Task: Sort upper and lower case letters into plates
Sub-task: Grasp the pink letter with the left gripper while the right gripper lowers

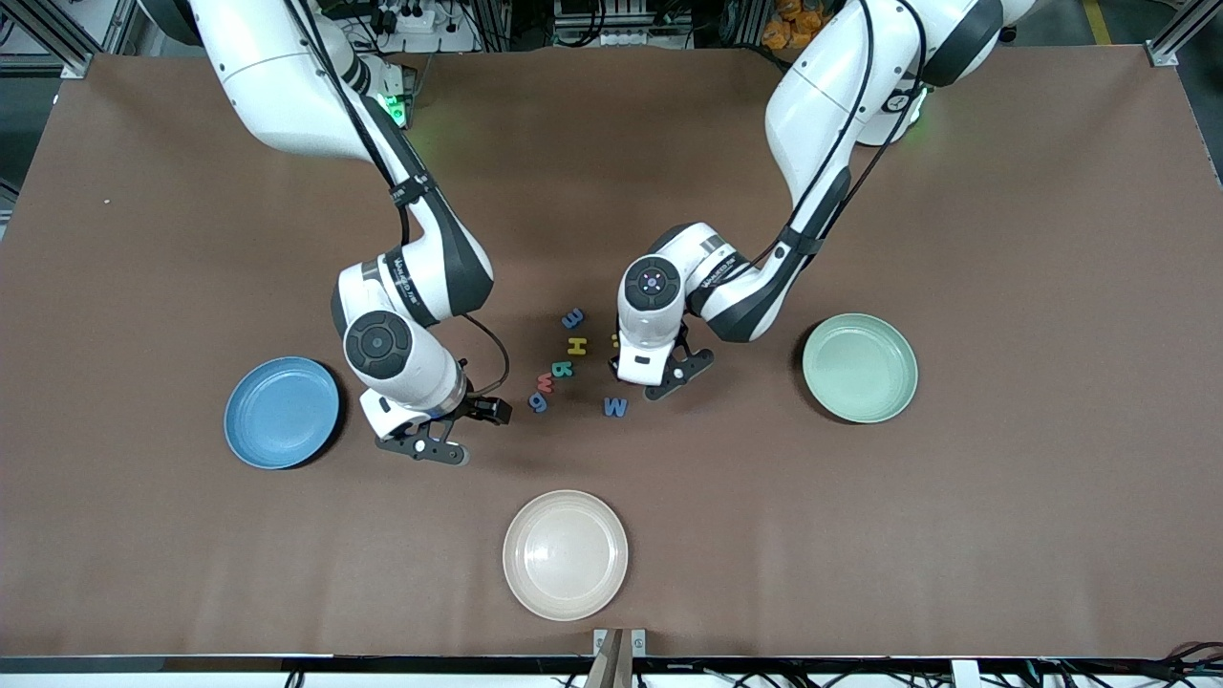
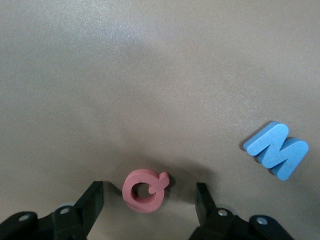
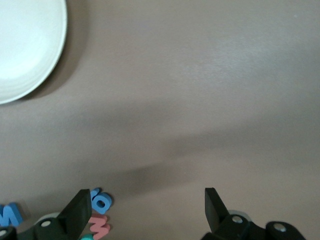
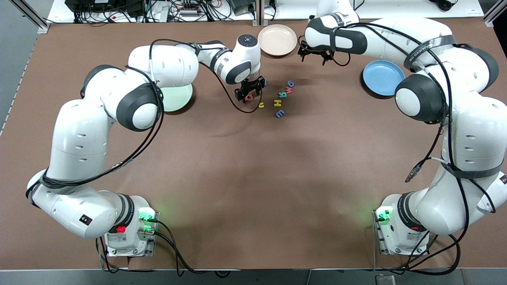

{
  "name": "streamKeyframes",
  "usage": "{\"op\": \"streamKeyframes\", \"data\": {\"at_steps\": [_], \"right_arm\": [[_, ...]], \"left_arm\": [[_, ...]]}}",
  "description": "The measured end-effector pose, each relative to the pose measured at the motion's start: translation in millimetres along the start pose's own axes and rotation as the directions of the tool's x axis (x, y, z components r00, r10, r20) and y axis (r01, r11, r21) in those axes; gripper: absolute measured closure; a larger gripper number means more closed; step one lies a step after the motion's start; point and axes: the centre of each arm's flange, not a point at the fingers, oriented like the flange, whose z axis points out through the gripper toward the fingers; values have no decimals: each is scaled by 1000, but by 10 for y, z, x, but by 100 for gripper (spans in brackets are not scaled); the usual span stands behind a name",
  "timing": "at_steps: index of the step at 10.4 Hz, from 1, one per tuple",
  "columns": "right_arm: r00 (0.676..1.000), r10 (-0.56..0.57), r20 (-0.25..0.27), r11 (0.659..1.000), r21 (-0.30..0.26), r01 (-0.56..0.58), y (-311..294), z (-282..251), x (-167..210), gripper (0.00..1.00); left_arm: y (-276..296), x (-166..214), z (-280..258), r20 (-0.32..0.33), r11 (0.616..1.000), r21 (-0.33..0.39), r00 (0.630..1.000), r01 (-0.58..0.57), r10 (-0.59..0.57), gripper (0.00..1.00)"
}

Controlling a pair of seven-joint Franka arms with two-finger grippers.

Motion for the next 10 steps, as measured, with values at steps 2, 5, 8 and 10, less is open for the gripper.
{"op": "streamKeyframes", "data": {"at_steps": [2, 5, 8, 10], "right_arm": [[1000, 24, 1, 1000, -4, -24, 70, 8, 48, 0], [999, 32, 6, 999, -9, -32, 121, 40, 68, 0], [1000, 28, 5, 1000, -7, -28, 80, 41, 37, 0], [1000, 16, -7, 1000, 4, -16, -1, 30, -4, 0]], "left_arm": [[8, 8, -11, -1, 1000, -4, 1000, 0, 0, 36], [20, 16, -30, -3, 1000, -10, 1000, -5, 5, 50], [30, 17, -46, -3, 1000, -13, 1000, -10, 10, 65], [-9, 97, -56, -1, 999, 13, 999, -42, 42, 65]]}}
